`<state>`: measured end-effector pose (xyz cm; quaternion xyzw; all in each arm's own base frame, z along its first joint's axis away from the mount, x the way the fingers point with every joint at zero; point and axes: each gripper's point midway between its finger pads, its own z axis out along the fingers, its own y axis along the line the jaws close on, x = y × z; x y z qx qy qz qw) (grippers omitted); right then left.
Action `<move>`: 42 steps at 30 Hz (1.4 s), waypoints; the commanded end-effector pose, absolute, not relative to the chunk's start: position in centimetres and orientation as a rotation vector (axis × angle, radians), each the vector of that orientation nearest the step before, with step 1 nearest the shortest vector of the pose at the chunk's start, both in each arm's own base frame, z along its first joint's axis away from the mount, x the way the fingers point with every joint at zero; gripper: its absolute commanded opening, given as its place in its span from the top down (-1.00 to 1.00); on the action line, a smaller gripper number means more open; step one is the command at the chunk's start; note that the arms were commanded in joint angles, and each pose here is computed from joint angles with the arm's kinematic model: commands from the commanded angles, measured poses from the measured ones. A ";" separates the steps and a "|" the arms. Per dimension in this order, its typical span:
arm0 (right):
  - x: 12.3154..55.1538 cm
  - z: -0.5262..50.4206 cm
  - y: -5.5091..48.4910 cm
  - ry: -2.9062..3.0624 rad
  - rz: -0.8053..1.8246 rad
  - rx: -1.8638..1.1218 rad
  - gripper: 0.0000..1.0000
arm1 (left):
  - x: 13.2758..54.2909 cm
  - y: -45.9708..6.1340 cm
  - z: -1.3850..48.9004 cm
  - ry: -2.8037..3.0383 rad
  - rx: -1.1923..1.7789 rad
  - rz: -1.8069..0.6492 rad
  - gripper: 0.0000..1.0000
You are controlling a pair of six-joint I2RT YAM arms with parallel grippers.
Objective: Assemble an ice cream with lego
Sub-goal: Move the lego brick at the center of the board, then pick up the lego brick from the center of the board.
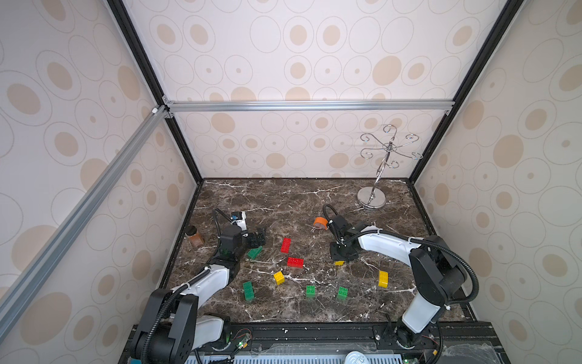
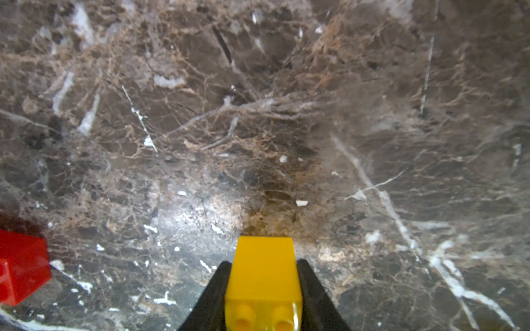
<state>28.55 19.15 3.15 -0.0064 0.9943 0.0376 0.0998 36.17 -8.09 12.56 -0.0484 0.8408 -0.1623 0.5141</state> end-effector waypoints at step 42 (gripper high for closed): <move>14.8 3.3 18.4 3.088 0.097 0.248 -0.20 | 36.8 -8.9 14.9 1.963 -0.137 -0.452 -1.00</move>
